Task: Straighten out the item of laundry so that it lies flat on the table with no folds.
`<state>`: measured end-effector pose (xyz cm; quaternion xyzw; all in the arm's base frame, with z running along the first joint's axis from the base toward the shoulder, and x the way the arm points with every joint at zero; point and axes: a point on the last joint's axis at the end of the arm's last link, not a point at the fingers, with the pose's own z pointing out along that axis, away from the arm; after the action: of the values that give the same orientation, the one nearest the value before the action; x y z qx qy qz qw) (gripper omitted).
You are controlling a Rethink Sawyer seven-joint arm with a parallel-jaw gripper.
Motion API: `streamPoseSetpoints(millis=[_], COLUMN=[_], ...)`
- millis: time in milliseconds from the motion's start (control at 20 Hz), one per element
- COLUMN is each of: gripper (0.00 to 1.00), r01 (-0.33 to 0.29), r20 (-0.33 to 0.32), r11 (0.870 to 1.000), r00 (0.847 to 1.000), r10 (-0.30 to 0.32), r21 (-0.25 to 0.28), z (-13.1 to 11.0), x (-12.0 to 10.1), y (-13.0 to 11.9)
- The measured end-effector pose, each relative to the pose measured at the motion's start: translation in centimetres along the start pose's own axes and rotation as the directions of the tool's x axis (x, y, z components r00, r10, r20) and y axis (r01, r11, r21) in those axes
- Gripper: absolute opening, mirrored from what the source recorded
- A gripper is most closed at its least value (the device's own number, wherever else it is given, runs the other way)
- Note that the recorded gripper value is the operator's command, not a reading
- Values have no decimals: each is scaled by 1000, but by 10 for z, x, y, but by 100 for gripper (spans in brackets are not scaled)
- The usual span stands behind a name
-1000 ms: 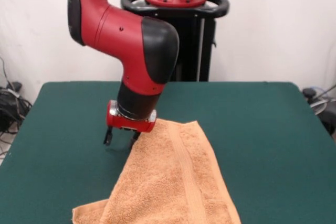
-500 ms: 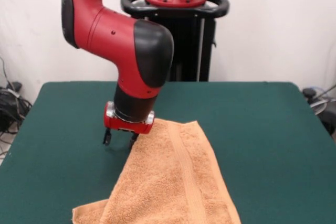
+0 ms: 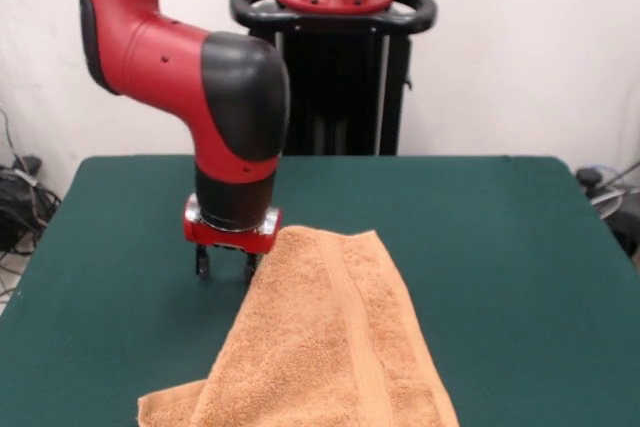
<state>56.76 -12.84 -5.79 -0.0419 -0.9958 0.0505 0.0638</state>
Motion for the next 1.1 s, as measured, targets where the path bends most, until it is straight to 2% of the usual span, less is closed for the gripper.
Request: streamPoseSetpoints(millis=[100, 300, 900, 1100], gripper=[100, 100, 100, 100], r01=[-36, -61, -59, -73], r20=[-1, -1, 4, 1], r11=[999, 997, 997, 997], r00=[999, 998, 998, 997], r10=[36, 61, 59, 73], r21=[-34, -54, -52, -32], z=[1, 1, -1, -2], x=[0, 1, -2, -5], y=[-4, -6, 1, 9])
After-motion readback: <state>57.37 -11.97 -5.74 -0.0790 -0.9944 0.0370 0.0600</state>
